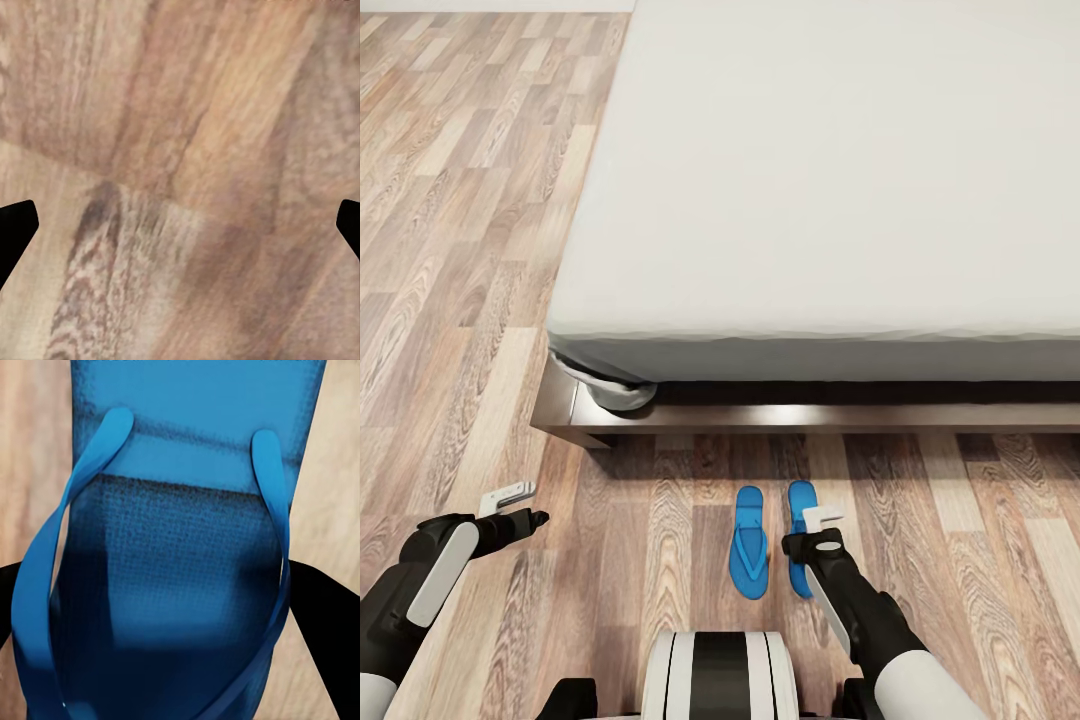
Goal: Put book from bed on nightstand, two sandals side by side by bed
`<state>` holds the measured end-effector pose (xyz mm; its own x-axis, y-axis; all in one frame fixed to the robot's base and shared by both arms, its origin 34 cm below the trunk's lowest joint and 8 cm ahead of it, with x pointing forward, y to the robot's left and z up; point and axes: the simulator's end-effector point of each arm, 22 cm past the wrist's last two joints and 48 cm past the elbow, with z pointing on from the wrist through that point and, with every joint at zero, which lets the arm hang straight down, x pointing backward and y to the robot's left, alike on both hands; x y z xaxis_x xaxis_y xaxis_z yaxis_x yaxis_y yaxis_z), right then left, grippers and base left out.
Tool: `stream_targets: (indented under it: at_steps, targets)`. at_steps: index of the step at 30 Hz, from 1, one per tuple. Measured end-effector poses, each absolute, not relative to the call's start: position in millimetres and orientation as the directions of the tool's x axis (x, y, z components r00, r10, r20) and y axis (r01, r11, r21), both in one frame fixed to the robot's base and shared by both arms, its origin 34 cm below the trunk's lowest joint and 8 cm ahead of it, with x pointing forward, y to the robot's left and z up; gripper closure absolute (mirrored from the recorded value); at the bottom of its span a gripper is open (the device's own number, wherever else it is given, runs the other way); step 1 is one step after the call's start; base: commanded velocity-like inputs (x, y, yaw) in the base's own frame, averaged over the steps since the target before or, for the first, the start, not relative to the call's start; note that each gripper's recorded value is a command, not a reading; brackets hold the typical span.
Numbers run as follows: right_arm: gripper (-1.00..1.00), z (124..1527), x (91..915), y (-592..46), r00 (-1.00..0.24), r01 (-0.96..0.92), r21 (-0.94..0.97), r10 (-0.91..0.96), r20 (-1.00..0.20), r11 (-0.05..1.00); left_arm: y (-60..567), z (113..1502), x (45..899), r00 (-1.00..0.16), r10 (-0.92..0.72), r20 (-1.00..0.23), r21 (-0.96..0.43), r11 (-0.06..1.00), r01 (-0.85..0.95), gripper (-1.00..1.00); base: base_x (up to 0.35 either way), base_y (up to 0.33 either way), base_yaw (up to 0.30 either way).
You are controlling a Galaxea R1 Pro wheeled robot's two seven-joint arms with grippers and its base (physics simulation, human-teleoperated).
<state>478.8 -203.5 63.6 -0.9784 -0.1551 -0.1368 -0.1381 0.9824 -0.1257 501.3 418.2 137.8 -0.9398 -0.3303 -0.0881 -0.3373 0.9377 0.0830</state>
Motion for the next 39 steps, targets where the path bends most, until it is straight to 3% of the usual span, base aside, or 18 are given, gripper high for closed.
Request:
stream_targets:
  at_steps: [39]
  targets:
    - [1.0, 55.2, 470.2, -203.6, -0.981, -0.138, -0.122, -0.153, -0.118, 0.983, 418.2, 128.8, 493.8, -0.941, -0.331, -0.069, 0.09, 0.937, -0.336, -1.0, 0.0, 0.019, 0.0]
